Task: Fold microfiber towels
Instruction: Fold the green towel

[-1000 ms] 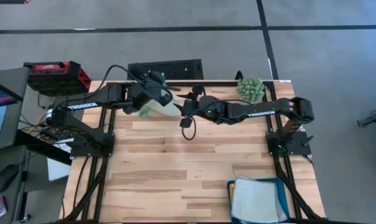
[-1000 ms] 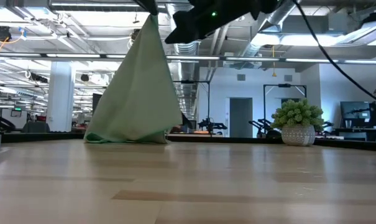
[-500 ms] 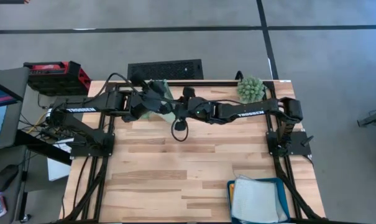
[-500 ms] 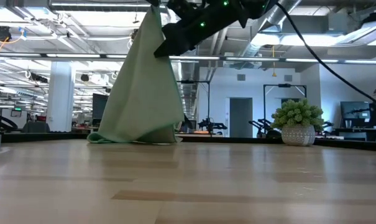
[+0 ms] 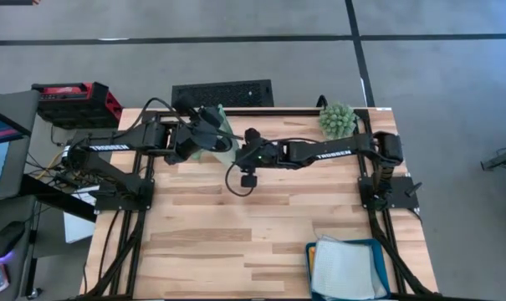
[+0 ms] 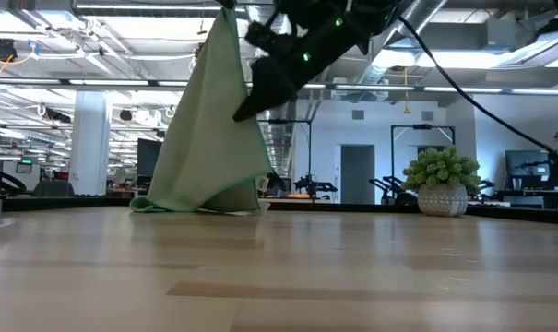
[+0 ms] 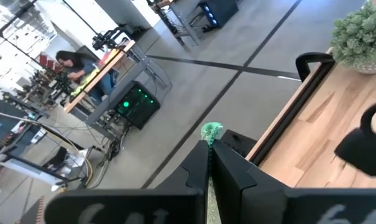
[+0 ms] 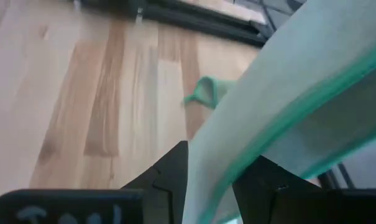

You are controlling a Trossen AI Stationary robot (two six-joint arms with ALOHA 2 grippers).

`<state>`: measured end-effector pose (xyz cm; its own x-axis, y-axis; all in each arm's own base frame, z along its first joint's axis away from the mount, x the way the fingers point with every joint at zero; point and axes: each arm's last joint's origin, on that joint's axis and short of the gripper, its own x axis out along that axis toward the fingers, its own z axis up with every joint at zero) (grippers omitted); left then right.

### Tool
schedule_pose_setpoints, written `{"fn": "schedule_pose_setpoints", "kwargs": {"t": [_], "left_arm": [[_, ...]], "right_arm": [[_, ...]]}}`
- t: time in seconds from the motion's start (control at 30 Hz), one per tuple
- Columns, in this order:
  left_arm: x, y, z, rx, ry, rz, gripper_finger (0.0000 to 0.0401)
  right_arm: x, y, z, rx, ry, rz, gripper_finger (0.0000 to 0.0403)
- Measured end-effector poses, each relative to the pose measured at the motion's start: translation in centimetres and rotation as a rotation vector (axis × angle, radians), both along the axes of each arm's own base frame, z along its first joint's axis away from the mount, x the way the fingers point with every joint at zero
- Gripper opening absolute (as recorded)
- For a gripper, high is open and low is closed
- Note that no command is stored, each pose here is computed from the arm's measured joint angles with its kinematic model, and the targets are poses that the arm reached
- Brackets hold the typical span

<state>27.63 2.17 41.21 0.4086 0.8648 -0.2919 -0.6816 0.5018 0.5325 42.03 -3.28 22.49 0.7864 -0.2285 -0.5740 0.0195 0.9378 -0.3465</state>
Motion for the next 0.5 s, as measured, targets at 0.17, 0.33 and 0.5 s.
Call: {"fn": "schedule_pose_setpoints", "kwargs": {"t": [0.17,0.33,0.5], "left_arm": [[0.0,0.0,0.0,0.002,0.000,0.001,0.0000],[-0.1,0.0,0.8,0.009,-0.012,-0.004,0.0000],[-0.4,-0.2,2.1,0.019,-0.035,-0.016,0.0000]], "right_arm": [[0.2,0.0,-0.9,0.008,0.031,-0.005,0.0132],[0.3,0.0,-2.1,0.023,0.070,-0.017,0.0133],[0.2,-0.1,-2.5,0.023,0.097,-0.019,0.0129]]}}
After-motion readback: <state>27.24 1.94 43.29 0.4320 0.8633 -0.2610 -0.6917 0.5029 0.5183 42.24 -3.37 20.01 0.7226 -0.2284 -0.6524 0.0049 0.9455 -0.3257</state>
